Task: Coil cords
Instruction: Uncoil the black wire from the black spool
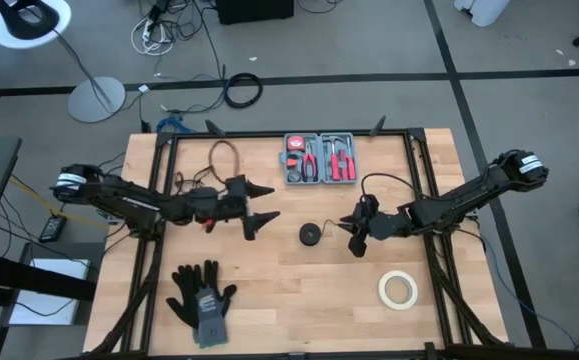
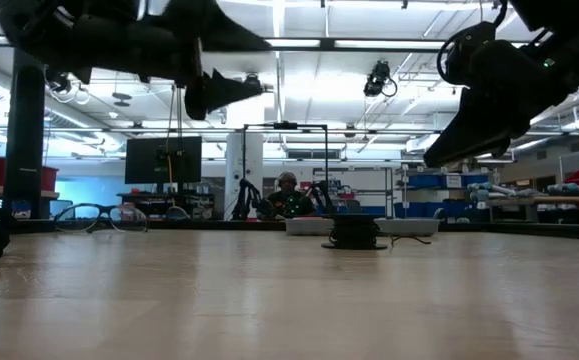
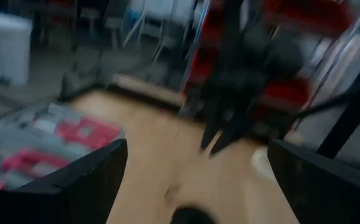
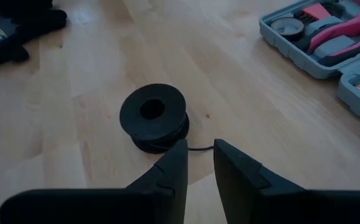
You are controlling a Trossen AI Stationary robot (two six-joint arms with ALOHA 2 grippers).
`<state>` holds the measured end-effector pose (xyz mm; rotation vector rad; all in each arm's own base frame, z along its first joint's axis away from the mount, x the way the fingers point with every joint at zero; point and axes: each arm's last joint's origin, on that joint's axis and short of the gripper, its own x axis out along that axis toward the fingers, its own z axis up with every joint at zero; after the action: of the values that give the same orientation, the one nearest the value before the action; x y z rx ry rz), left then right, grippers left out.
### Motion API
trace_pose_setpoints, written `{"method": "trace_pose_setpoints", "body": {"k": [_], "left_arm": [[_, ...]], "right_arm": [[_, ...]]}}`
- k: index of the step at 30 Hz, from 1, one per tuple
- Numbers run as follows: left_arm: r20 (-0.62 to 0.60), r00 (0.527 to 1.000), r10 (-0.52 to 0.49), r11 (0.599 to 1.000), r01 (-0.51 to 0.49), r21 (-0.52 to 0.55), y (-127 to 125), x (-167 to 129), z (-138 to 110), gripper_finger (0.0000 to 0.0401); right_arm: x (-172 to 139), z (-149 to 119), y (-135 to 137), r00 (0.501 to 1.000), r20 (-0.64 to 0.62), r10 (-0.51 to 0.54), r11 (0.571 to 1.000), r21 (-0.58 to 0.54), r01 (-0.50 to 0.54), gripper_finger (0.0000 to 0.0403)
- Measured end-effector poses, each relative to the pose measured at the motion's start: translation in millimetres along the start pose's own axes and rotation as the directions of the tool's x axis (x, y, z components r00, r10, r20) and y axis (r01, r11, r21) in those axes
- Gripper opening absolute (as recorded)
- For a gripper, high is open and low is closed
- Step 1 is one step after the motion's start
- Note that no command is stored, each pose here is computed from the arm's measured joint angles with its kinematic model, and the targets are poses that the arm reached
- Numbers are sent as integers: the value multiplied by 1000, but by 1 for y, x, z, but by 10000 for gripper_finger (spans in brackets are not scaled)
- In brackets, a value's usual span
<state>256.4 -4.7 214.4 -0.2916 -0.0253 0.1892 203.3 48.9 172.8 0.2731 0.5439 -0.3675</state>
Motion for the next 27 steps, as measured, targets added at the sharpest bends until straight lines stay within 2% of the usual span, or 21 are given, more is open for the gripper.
{"method": "trace_pose_setpoints", "body": {"k": [5,10,14,20,24,27], "left_arm": [[-227,969,100,994,-88,66,0,21,5,392],[-323,933,157,985,-125,120,-4,53,15,392],[-421,886,194,978,-140,155,-5,81,10,392],[-554,813,180,983,-121,141,-8,118,-7,392],[-644,739,201,979,-123,163,-8,136,-19,392],[-715,659,234,972,-141,189,-7,147,-30,392]], "right_arm": [[1,1,-1,1000,1,-7,1000,-11,7,77],[1,1,-2,1000,2,-11,1000,-10,11,76],[1,1,-2,1000,1,-12,1000,-11,12,75],[1,1,-2,1000,1,-12,1000,-10,12,75],[1,1,-2,1000,-4,-4,1000,-10,4,75],[1,1,-2,1000,-7,0,1000,-10,0,75]]}}
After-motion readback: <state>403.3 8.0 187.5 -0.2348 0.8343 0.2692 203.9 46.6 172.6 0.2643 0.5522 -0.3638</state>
